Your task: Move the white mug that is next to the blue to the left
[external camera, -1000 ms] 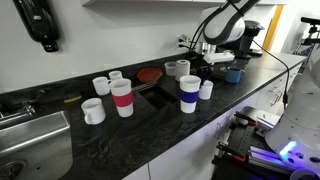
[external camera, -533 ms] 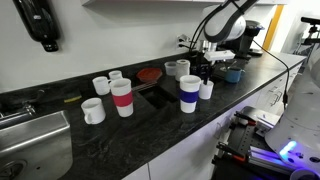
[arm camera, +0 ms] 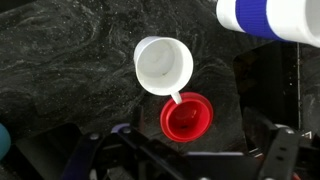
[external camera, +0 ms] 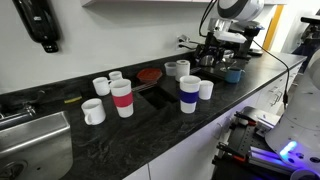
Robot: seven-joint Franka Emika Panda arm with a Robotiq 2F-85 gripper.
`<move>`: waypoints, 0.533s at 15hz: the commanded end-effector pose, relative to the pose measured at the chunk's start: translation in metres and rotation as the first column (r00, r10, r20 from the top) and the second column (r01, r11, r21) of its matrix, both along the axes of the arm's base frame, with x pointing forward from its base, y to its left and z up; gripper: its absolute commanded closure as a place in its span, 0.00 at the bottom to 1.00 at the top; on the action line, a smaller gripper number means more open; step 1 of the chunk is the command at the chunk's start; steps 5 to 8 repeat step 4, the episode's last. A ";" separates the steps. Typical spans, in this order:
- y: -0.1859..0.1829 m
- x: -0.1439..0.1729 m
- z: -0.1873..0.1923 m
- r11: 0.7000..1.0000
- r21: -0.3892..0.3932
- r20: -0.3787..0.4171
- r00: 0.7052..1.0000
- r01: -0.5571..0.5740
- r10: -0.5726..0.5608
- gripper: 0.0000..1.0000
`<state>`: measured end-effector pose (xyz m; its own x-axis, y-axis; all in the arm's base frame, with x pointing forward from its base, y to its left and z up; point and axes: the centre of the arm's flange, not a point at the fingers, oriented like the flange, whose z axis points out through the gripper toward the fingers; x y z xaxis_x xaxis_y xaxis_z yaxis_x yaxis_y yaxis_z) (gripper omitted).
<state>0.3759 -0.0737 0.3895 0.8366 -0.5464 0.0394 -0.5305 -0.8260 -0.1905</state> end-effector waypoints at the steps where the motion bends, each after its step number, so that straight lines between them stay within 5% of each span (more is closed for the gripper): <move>1: 0.003 0.000 -0.003 1.000 -0.002 -0.008 1.000 -0.006 0.006 0.00; 8: 0.006 0.003 -0.011 1.000 -0.005 -0.026 1.000 -0.012 0.012 0.00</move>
